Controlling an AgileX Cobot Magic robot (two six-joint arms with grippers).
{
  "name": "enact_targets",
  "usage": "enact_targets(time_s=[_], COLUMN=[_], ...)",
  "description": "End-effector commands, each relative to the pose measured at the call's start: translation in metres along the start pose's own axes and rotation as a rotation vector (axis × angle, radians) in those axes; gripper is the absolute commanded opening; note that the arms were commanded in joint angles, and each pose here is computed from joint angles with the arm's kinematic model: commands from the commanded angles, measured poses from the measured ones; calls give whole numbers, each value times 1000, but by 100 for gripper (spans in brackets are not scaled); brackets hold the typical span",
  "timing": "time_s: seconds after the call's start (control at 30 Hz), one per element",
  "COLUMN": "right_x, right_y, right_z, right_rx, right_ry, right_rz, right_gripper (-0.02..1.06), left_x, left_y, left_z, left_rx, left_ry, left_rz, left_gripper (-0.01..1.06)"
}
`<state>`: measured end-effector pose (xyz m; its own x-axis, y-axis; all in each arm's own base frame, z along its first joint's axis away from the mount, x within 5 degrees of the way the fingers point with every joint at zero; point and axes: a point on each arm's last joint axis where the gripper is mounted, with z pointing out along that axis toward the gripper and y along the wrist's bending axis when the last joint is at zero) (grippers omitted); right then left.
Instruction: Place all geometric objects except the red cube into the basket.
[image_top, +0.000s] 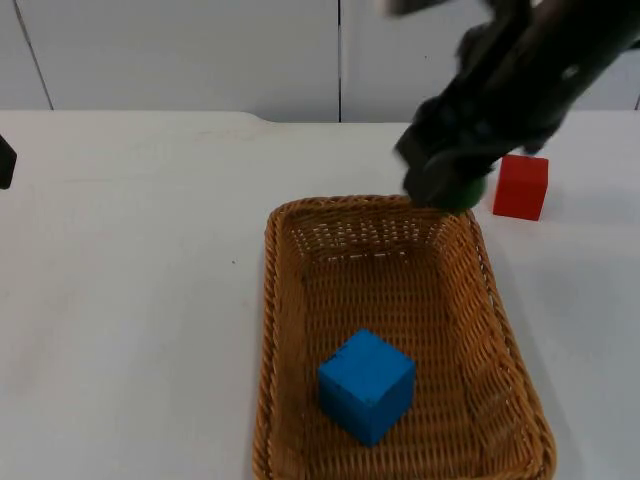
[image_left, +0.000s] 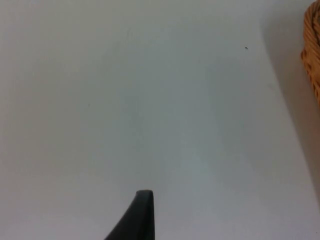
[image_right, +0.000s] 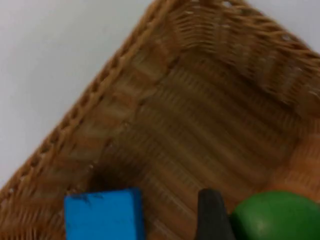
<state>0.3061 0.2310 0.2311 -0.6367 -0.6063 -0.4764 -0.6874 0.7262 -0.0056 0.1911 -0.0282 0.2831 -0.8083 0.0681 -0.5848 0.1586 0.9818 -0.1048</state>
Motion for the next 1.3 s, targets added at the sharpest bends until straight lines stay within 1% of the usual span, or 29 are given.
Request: enact_targets(time_s=[0.0,0.2,0.37,0.43,0.6,0.63,0.67,0.7,0.73,0.77,0.87,0.9,0.97,1.0,1.07,1.1,1.13,1.27], right_x=[-4,-2,1,6,13,15,16,17,17,17,16,16,16,13,6,1,1,-19], right_y=[9,7,6,6,5,5,5,5,5,5,5,5,6,6,6,6,6,8], right_z=[16,61,82,98,114,118,120,121,121,121,120,120,116,111,95,84,84,20], right_rx=[-5,8,13,14,13,12,12,12,12,12,11,11,9,9,10,10,10,7], right_ry=[-36,-63,-68,-53,-27,-18,-13,-10,-10,-10,-11,-11,-5,-12,-43,-67,-67,-205], right_rz=[-19,-16,-14,-12,-11,-11,-10,-10,-10,-10,-6,-6,20,25,25,26,26,40], right_gripper=[0,0,0,0,3,5,10,21,28,28,60,60,76,80,85,85,85,85], left_x=[1,1,1,1,1,0,0,0,0,0,0,0,0,0,0,0,0,0], left_y=[1,1,1,1,1,1,1,1,1,1,1,1,1,1,1,1,1,1], left_z=[0,0,0,0,0,0,0,0,0,0,0,0,0,0,0,0,0,0], left_rx=[-5,-2,-2,-2,-1,-1,-1,-1,-1,-1,-1,-1,-1,-1,-1,-1,-1,-1], left_ry=[-5,-5,-5,-5,-5,-7,-7,-7,-7,-7,-7,-7,-7,-7,-7,-7,-7,-7], left_rz=[-5,-8,-8,-8,-10,-10,-10,-10,-10,-10,-10,-10,-10,-10,-10,-10,-10,-10], left_gripper=[105,105,105,105,105,105,105,105,105,105,105,105,105,105,105,105,105,105])
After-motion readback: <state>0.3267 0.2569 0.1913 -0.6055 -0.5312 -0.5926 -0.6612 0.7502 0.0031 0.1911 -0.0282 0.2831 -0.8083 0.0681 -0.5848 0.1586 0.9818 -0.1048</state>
